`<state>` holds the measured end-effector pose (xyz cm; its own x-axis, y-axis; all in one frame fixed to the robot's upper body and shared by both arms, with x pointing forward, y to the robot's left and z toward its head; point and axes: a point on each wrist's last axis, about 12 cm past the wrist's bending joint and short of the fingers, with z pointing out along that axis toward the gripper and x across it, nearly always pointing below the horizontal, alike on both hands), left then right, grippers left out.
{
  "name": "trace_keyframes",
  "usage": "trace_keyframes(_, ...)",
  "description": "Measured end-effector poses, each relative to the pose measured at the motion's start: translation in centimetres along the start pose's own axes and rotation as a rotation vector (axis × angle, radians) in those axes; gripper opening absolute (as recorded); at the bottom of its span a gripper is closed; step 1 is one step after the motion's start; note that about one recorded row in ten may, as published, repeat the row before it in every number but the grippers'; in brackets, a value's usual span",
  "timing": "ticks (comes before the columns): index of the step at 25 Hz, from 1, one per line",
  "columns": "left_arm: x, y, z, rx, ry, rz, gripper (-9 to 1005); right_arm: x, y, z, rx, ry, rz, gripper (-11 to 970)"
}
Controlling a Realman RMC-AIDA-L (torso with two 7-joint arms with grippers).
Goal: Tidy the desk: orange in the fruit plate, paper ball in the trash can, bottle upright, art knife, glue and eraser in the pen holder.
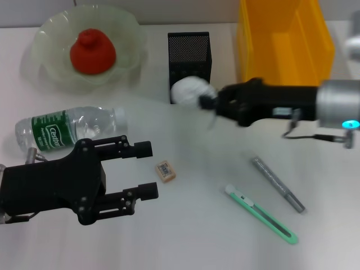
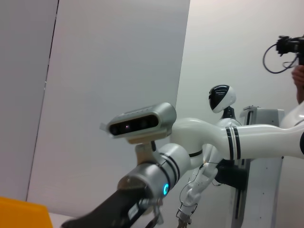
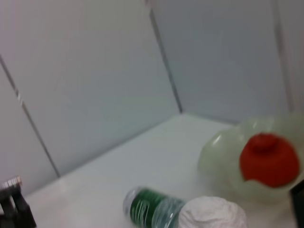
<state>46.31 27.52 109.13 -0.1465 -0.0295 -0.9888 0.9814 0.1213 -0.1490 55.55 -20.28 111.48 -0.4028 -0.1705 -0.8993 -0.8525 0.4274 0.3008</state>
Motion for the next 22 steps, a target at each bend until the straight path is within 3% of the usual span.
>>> trace_keyframes(3,0.0,0.1,0.1,-0.001,0.0,-0.003,639,-0.2,-1.0,-3.9,0.038,-0.103,0.034,139)
trace_keyframes(4,0.0,0.1,0.1,-0.002,0.0,-0.003,639,-0.2,-1.0,-3.9,0.038,-0.103,0.034,138)
trace_keyframes(11,0.0,0.3,0.3,-0.008,0.002,-0.003,639,-2.4,-2.2,-9.7,0.163,-0.244,-0.022,134)
trace_keyframes(17,0.0,0.3,0.2,-0.009,0.004,-0.003,639,-2.4,-3.6,-12.2,0.305,-0.285,-0.013,133)
trace_keyframes(22,0.0,0.4,0.3,-0.007,0.004,-0.002,639,-1.8,-5.5,-12.5,0.465,-0.246,0.001,131)
